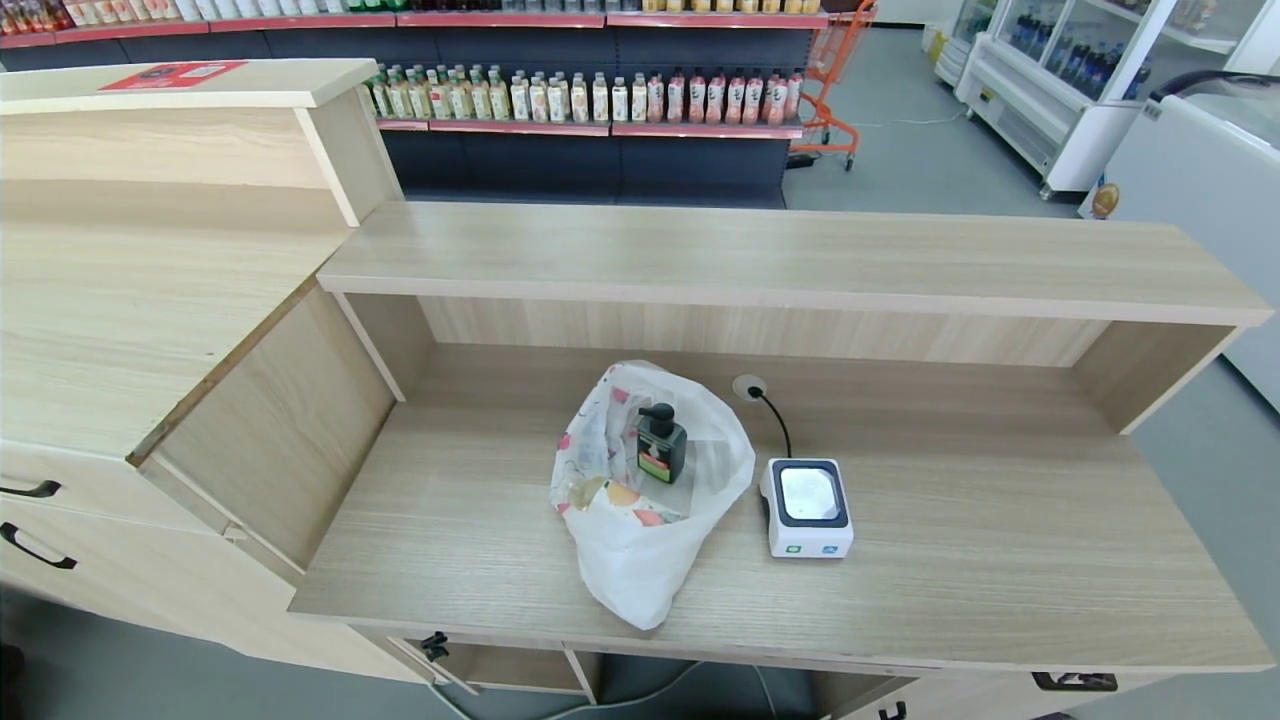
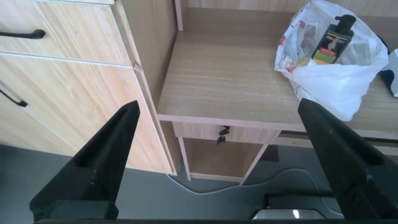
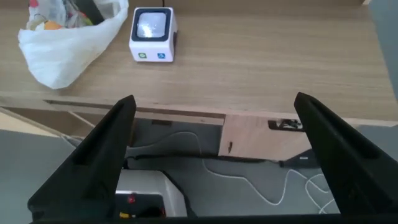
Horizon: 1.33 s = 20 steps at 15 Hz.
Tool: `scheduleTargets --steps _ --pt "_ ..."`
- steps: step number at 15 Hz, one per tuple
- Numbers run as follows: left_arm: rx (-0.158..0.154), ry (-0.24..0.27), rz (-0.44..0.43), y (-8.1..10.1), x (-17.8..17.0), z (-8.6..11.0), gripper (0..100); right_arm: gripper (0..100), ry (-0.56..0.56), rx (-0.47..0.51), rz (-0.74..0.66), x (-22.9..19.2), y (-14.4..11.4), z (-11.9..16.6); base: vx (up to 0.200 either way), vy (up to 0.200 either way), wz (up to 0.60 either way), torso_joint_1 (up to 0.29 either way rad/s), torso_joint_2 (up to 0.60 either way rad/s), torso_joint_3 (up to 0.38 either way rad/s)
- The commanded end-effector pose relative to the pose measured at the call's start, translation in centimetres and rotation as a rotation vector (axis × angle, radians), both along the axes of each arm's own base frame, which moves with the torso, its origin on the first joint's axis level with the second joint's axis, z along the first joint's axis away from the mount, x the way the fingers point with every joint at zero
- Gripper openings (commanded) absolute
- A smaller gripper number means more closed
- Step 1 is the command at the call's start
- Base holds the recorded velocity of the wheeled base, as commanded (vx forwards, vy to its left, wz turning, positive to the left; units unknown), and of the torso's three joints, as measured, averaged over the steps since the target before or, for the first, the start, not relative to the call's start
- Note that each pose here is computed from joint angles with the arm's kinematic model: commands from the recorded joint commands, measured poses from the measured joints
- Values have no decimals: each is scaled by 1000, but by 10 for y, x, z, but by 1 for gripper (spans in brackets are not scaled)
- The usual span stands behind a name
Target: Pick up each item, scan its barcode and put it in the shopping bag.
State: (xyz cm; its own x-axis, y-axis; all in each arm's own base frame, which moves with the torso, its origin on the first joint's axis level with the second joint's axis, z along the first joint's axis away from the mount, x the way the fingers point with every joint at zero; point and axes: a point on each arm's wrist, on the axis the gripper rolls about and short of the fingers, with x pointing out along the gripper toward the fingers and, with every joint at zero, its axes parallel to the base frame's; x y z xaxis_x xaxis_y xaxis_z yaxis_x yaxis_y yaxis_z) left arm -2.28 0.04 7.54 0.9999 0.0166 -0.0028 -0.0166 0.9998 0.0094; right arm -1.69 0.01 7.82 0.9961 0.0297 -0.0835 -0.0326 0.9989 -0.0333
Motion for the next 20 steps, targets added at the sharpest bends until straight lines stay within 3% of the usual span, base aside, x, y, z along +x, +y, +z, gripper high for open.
scheduleTargets --steps 1,12,20 --pt "0 -1 0 0 0 0 100 100 -76 -3 -11 -6 0 -3 0 0 0 0 0 0" --pt "0 13 0 0 1 1 100 100 -76 15 -17 -6 0 -3 0 0 0 0 0 0" --pt "7 30 -1 0 2 0 100 100 -76 15 -18 -6 0 -3 0 -200 0 4 1 3"
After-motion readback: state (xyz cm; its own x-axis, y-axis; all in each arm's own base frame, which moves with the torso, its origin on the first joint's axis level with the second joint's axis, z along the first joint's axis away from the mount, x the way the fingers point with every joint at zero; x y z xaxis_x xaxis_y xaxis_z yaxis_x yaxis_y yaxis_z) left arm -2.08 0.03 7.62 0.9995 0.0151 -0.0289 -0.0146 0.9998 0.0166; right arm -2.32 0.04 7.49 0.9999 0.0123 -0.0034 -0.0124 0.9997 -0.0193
